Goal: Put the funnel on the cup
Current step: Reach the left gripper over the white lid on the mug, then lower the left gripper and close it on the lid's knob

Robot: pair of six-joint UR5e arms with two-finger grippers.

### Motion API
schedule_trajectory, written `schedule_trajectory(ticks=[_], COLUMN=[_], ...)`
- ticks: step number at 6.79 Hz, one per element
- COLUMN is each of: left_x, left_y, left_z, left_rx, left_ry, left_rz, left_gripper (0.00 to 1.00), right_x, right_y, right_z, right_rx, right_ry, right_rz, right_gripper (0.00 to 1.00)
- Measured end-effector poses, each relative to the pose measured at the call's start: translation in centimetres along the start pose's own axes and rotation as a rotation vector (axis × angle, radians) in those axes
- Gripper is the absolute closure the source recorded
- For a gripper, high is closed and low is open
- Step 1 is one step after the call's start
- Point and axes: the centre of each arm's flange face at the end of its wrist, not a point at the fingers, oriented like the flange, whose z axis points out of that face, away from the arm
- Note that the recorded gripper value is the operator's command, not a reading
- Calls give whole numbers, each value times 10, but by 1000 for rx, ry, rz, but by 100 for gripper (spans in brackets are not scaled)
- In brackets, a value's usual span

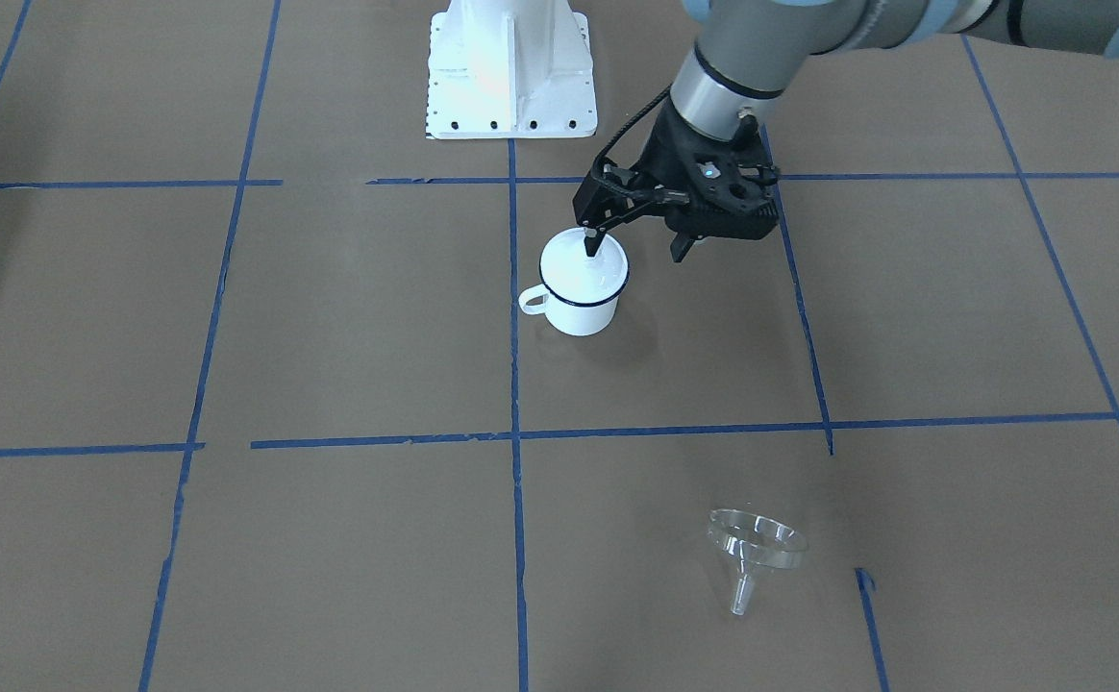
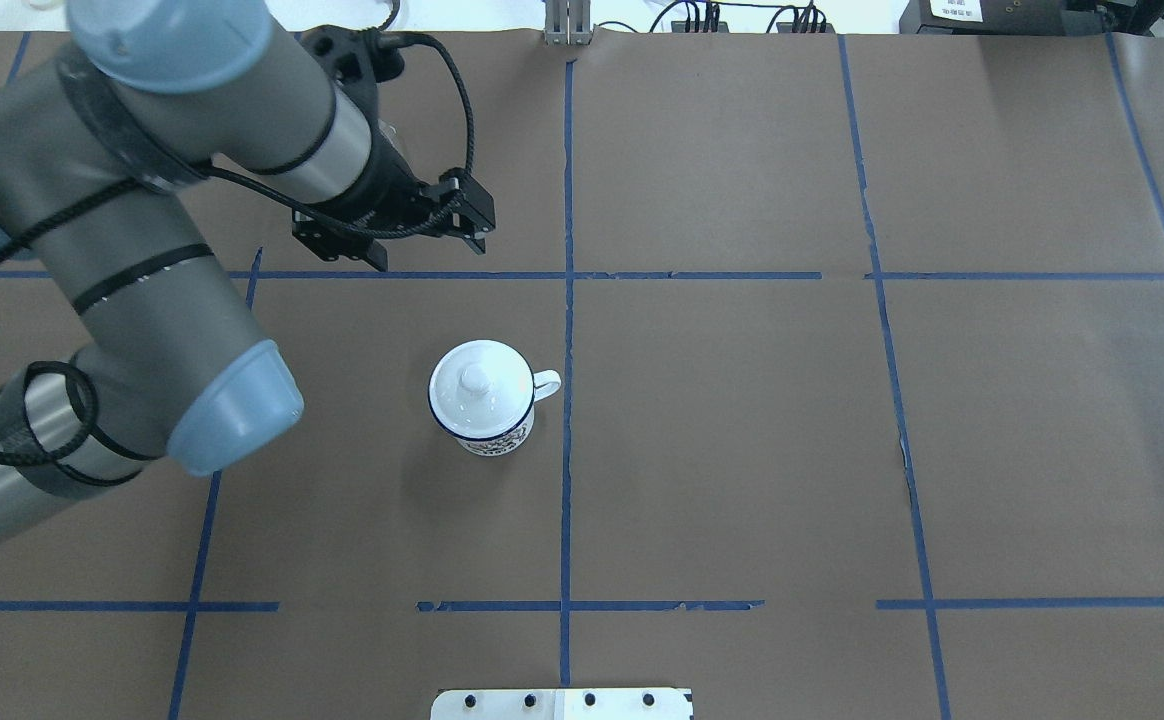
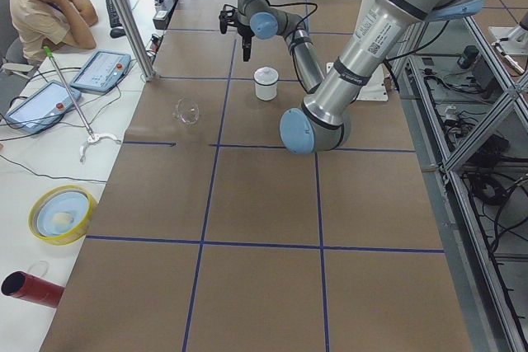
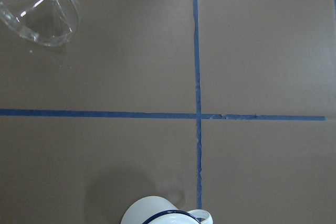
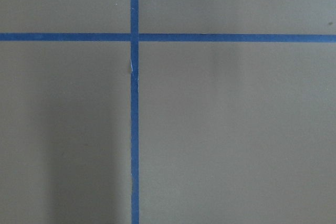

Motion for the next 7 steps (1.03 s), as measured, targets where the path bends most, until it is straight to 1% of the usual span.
schedule_trajectory(ticks=[1,3,4,5,7], left_x=[12,21,23,25,26], left_y=[14,37,45,54,63], left_z=[12,42,57,69,81], left_rx=[-7,-20,-17,-14,-23], left_ry=[-56,-118,-143,-161,-175], left_rz=[-14,-19,-20,-16,-9], left_gripper=[0,0,0,0,0], right_x=[0,0,0,0,0], right_y=[0,0,0,0,0], right_z=[0,0,0,0,0], right_rx=[0,0,0,0,0], right_ry=[0,0,0,0,0], right_rz=[0,0,0,0,0], right_gripper=[0,0,0,0,0])
